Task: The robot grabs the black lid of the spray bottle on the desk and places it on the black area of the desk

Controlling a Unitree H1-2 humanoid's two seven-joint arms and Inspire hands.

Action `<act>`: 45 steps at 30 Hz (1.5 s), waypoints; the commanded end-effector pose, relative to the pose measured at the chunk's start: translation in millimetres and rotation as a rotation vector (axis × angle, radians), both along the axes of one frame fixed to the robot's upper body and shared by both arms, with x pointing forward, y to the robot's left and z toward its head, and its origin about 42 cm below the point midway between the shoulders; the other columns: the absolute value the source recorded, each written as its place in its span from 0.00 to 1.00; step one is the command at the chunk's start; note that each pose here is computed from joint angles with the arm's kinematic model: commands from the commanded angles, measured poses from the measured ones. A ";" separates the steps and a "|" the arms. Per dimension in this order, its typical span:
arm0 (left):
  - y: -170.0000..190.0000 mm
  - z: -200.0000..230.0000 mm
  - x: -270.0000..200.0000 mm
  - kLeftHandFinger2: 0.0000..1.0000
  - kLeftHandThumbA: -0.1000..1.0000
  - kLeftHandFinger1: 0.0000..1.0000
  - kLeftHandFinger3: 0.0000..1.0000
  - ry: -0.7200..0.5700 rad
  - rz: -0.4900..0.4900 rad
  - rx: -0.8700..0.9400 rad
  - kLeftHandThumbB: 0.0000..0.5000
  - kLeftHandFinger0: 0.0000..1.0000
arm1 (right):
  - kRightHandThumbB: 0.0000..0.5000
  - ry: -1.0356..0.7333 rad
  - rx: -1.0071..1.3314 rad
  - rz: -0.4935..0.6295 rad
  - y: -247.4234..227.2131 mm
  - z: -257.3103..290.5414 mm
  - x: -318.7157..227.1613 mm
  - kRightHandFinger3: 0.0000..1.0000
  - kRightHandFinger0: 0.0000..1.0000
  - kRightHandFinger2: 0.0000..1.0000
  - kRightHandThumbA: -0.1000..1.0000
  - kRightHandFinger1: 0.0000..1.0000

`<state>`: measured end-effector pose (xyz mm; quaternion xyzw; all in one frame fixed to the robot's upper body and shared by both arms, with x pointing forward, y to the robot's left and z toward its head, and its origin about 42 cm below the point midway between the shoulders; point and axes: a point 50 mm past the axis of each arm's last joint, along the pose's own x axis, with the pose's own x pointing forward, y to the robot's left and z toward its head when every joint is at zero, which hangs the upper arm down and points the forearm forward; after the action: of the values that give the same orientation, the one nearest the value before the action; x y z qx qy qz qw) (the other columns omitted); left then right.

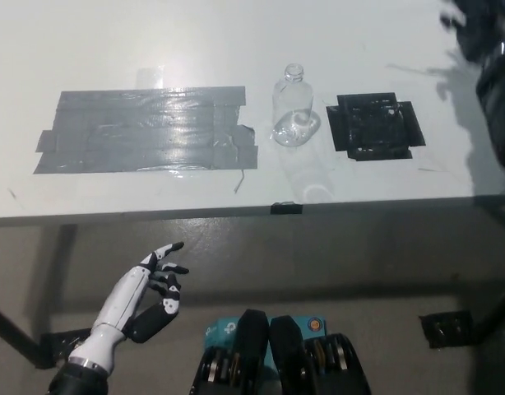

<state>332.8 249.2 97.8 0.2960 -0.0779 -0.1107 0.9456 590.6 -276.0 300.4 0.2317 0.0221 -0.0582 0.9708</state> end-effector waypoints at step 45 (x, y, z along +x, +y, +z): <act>0.2 54.9 60.9 0.99 0.78 0.90 1.00 -0.194 -0.023 -0.012 0.23 0.83 | 0.68 -0.869 -0.927 0.192 68.5 160.4 -161.2 1.00 1.00 1.00 0.97 1.00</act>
<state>359.1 248.4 108.2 0.2981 -0.0860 -0.1067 0.9446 566.7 -249.0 314.8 -0.1533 -0.0620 0.1143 0.9796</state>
